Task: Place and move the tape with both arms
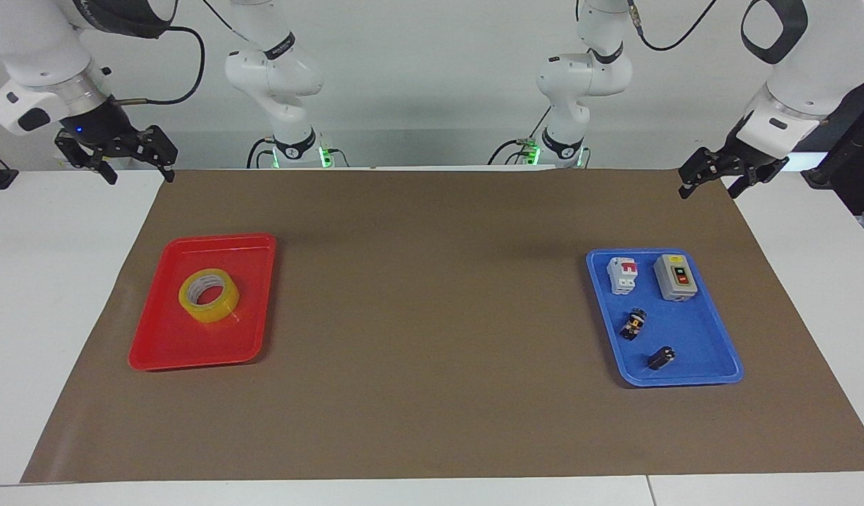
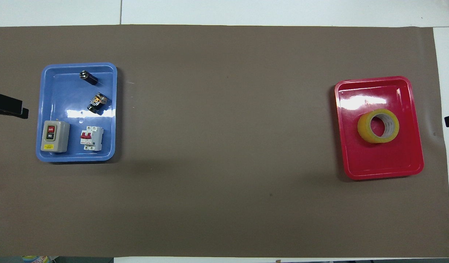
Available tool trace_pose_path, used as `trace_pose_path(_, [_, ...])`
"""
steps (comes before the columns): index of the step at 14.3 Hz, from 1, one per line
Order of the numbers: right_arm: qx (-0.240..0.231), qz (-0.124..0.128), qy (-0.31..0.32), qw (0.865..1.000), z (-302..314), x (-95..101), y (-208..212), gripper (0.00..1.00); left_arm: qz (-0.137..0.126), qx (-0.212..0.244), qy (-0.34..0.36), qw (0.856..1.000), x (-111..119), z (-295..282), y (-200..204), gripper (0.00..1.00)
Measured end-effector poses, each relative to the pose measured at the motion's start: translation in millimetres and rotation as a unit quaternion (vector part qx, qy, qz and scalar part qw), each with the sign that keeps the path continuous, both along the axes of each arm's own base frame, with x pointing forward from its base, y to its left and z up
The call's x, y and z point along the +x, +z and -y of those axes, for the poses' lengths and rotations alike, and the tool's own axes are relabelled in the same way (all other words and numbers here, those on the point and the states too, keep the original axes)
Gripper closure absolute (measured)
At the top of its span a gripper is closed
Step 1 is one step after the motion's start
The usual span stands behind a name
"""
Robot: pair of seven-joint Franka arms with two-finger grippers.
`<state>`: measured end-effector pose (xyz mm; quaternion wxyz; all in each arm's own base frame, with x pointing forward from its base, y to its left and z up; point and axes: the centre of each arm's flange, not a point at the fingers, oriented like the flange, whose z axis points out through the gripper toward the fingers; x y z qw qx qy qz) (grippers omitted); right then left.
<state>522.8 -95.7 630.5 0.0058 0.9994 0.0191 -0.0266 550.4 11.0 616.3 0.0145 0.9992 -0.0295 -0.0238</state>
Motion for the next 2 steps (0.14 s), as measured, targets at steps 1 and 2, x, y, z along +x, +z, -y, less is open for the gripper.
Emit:
trace_pose_path(1, [0.0, 0.0, 0.0, 1.0, -0.3, 0.1, 0.0, 0.0, 0.0, 0.0, 0.0, 1.0, 0.0, 0.0, 0.0, 0.0])
trace_pose_path(2, [0.0, 0.0, 0.0, 1.0, -0.3, 0.1, 0.0, 0.0, 0.0, 0.0, 0.0, 1.0, 0.0, 0.0, 0.0, 0.0])
